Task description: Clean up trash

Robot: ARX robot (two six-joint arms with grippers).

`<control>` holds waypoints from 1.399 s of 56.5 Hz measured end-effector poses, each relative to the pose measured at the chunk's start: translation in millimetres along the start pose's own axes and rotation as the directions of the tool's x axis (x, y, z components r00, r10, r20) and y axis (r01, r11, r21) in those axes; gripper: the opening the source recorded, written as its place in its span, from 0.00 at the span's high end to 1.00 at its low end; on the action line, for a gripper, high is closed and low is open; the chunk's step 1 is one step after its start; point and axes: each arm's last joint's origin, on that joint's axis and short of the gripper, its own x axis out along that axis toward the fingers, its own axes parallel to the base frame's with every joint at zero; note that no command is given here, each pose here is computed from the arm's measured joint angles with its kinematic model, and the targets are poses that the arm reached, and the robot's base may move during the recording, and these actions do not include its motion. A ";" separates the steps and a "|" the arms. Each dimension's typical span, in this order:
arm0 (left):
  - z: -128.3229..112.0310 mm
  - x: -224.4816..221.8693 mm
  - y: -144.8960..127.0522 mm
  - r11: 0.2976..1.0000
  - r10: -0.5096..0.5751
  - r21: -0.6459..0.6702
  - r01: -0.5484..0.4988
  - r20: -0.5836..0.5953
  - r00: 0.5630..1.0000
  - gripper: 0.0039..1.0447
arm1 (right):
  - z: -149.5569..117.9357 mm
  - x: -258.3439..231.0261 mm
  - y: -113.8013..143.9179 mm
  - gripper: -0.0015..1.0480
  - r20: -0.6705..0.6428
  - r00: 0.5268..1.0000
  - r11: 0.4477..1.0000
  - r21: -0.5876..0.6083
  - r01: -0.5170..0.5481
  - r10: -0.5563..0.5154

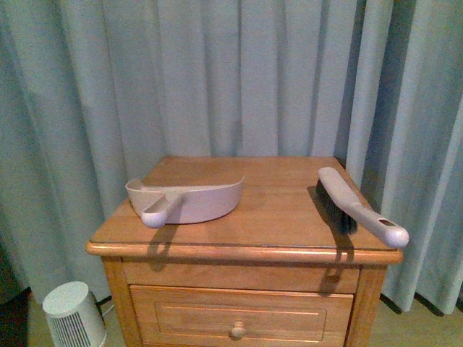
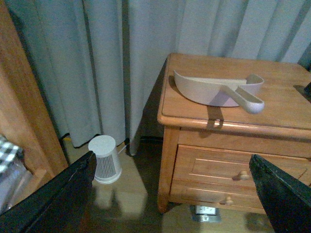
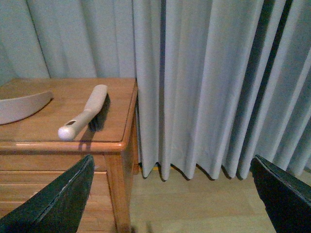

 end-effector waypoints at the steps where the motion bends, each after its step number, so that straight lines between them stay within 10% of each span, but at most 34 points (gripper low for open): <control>1: 7.1 6.6 -1.2 1.000 -0.004 0.015 0.005 -0.021 1.000 0.07 | 0.0 0.0 0.0 0.07 0.000 1.000 1.000 0.000 0.000 0.000; 20: 98.6 142.5 -73.2 0.989 -0.066 0.099 0.112 -0.385 0.921 0.07 | 0.0 0.0 0.0 0.07 0.000 1.000 1.000 0.000 0.000 0.000; 40: 75.0 233.4 -137.7 0.996 -0.023 0.060 0.066 -0.537 0.843 0.07 | 0.0 0.0 0.0 0.07 0.000 1.000 1.000 0.000 0.000 0.000; 79: 29.2 279.1 -142.2 0.997 0.051 0.079 -0.003 -0.609 0.792 0.07 | 0.0 0.0 0.0 0.07 0.000 1.000 1.000 0.000 0.000 0.000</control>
